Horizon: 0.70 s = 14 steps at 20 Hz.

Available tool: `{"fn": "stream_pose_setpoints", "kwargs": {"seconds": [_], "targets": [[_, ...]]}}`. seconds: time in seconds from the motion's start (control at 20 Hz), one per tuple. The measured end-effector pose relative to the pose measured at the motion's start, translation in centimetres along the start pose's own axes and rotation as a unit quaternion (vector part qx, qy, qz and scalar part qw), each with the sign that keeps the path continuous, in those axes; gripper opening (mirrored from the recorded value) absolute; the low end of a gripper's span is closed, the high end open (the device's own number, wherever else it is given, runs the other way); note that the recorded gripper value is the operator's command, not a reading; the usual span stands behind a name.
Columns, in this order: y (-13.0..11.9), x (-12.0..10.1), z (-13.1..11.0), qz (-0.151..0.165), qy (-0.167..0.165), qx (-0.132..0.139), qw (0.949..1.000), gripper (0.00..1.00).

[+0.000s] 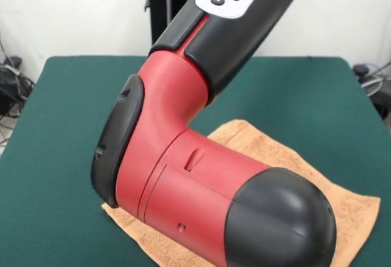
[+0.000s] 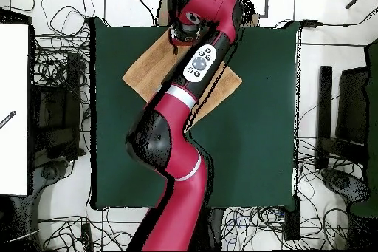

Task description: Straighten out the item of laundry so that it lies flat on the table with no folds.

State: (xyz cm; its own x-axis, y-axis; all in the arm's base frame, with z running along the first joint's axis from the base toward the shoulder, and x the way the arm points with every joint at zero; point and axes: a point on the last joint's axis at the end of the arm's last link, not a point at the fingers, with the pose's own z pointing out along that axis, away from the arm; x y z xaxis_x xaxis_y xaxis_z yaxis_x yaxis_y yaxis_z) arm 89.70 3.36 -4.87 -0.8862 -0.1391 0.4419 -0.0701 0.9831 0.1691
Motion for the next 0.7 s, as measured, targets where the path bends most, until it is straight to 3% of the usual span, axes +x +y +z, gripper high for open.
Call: {"fn": "stream_pose_setpoints", "kwargs": {"seconds": [0.2,0.3,0.5,0.7], "targets": [[0.9,0.1,-1.1,0.016,-0.046,0.013,0.9987,1.0],[1.9,0.3,-2.2,0.029,-0.086,0.045,0.9949,1.0],[2.6,0.5,-2.8,0.032,-0.11,0.081,0.9901,1.0],[1.7,1.0,-2.7,0.035,-0.106,0.097,0.989,1.0]]}}
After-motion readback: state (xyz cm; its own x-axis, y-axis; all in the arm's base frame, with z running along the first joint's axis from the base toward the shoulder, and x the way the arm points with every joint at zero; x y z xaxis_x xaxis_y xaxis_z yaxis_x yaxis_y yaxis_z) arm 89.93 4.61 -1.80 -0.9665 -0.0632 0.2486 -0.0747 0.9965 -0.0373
